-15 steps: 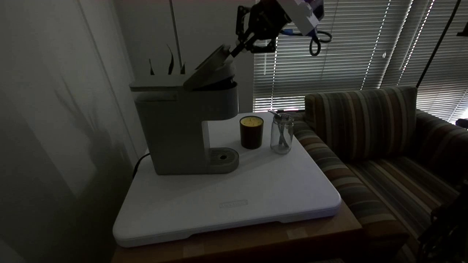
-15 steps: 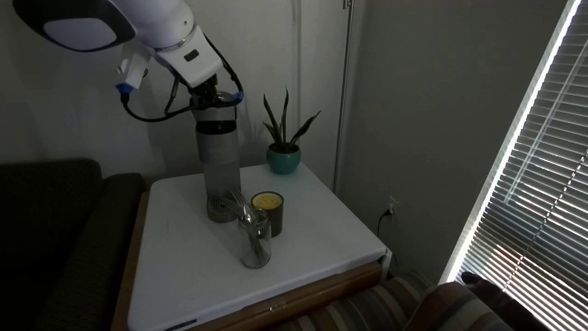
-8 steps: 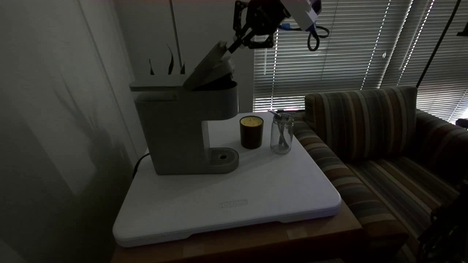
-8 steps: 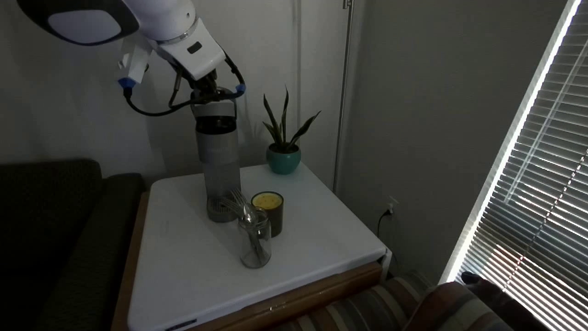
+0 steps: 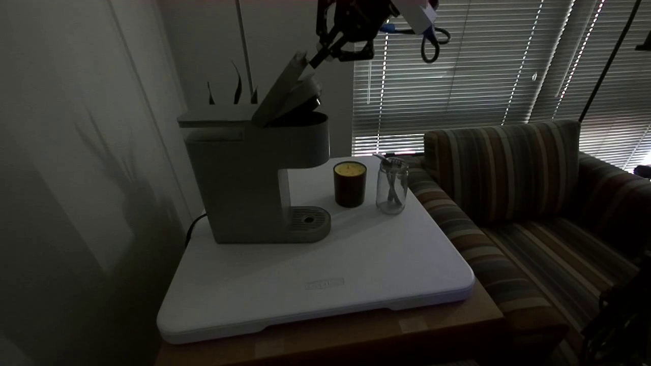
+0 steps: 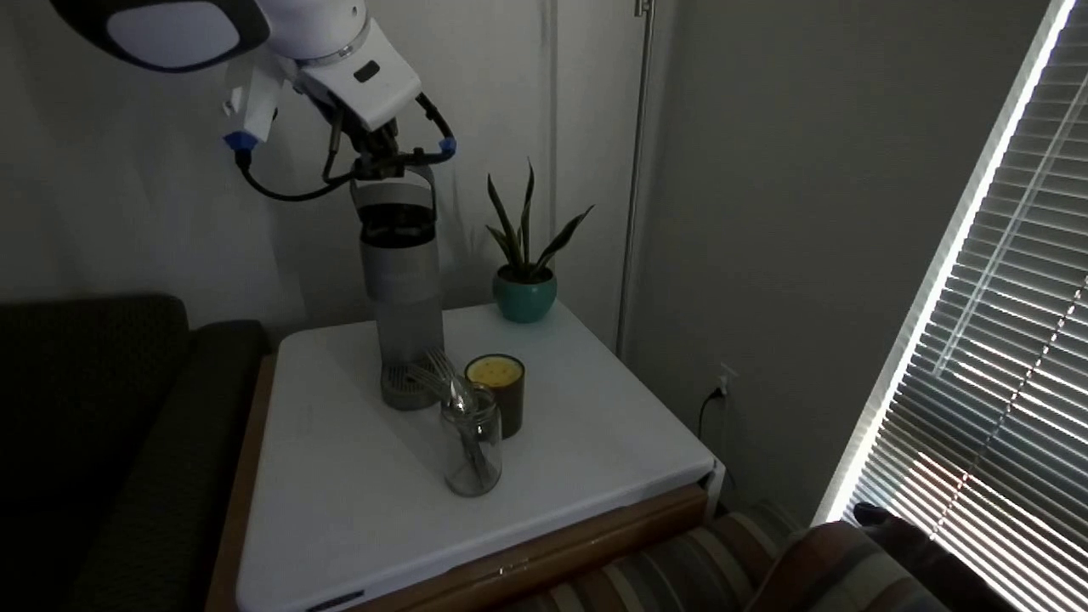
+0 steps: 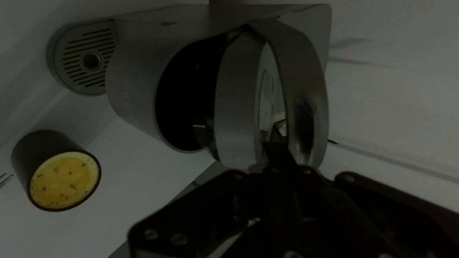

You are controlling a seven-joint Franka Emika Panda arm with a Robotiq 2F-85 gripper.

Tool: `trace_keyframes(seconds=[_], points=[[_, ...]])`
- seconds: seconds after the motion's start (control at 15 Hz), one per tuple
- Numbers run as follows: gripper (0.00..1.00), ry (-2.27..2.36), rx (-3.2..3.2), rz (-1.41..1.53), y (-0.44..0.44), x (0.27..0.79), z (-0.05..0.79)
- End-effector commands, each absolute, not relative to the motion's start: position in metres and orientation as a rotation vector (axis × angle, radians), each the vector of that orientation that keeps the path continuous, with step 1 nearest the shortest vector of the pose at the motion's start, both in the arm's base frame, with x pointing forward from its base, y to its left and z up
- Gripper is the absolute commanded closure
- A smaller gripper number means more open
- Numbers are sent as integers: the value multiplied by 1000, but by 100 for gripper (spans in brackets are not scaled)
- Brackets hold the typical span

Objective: Open the coffee maker

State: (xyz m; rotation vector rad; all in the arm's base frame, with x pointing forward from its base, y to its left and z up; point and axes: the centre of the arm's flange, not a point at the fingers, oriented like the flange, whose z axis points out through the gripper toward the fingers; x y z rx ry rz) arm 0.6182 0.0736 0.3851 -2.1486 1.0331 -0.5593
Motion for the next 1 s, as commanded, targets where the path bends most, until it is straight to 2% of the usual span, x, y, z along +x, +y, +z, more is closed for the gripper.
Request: trace_keyframes(seconds=[0.0,0.93], points=[[100,1008,-2151,-541,79,638,396],[100,930,-2198,-577,90,655,421]])
